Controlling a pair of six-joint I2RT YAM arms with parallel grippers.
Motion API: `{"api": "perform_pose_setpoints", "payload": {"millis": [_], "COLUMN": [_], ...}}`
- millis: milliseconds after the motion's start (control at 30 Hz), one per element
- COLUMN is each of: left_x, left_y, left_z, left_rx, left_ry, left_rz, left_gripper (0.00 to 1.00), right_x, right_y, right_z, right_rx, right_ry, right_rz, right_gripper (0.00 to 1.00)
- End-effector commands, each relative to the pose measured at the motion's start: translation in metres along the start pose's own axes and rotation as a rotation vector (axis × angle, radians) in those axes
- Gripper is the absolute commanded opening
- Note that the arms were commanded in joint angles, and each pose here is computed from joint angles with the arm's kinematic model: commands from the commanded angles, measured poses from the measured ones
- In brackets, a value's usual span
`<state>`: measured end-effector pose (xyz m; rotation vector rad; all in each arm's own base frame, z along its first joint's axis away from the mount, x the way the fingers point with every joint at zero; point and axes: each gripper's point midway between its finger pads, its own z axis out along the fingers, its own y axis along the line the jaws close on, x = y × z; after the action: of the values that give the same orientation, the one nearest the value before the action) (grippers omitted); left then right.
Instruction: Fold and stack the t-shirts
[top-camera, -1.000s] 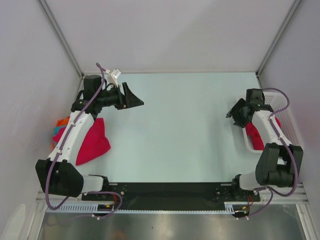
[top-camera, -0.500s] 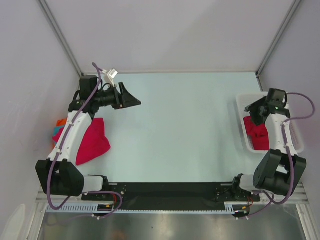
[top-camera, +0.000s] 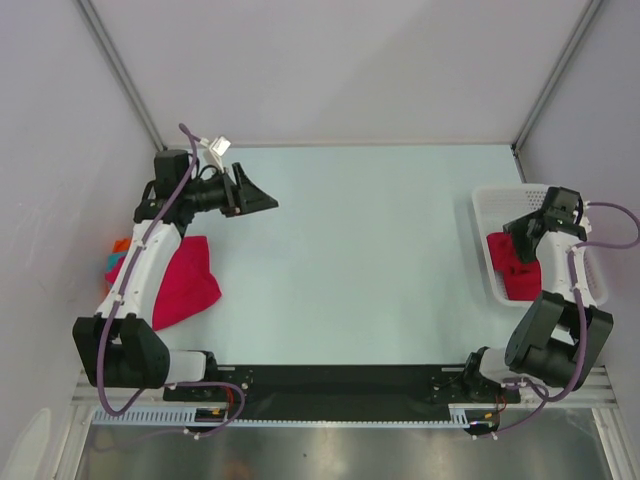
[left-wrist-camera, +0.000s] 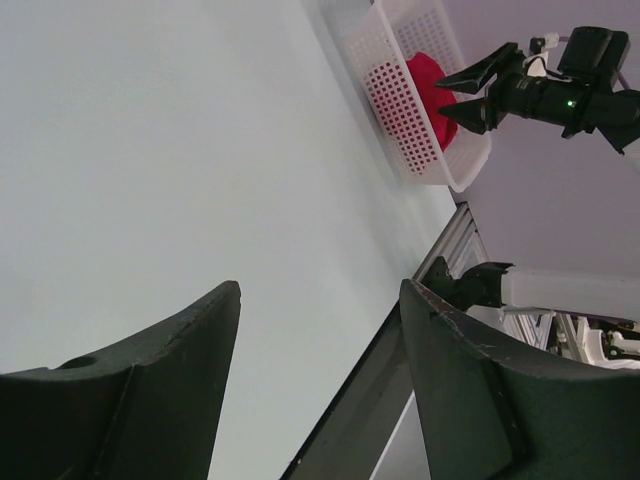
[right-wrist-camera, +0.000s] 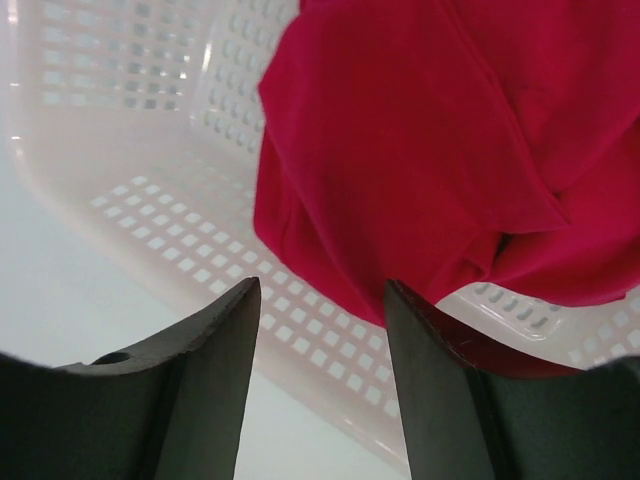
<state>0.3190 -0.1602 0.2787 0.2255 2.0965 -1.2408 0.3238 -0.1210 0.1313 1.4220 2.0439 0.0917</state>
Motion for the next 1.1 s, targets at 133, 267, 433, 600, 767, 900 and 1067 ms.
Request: {"api": "perform_pose_setpoints", "payload": {"millis": [133, 267, 433, 600, 767, 900, 1067], "left_x": [0.005, 0.005, 0.006, 0.007, 0.008, 0.003, -0.003], "left_y": [-0.004, 0.004, 0.005, 0.011, 0.019, 0.021, 0.021], "left_z": [-0.007, -0.012, -0.011, -0.007, -0.002, 0.001, 0.002], "left_rx": [0.049, 0.038, 0.043, 0.051, 0.049, 0.048, 0.048], "left_ry": [-0.008, -0.019, -0.014, 0.001, 0.010, 0.008, -0.008], "left_rz": [0.061, 0.051, 0.048, 0.031, 0.012, -0.001, -0.013], "left_gripper": [0.70, 0.70, 0.71, 0.70, 0.70, 0.70, 0.70], "right_x": [0.004, 0.013, 0.025, 0.035, 0.048, 0.059, 0.050], "right_y": [-0.027, -0.039, -0.048, -0.048, -0.033, -0.006, 0.063], "right_z": [0.016, 0.025, 0.037, 0.048, 0.061, 0.063, 0.022], "right_rx": [0.104, 0.139, 0.172, 0.201, 0.151, 0.035, -0.163], "right_ry": [-0.025, -0.009, 0.016, 0.030, 0.063, 0.112, 0.035], "right_rz": [-0.005, -0.015, -0.023, -0.042, -0.079, -0.130, -0.297], "right_gripper": [0.59, 0.59, 0.59, 0.59, 0.18, 0.00, 0.00]}}
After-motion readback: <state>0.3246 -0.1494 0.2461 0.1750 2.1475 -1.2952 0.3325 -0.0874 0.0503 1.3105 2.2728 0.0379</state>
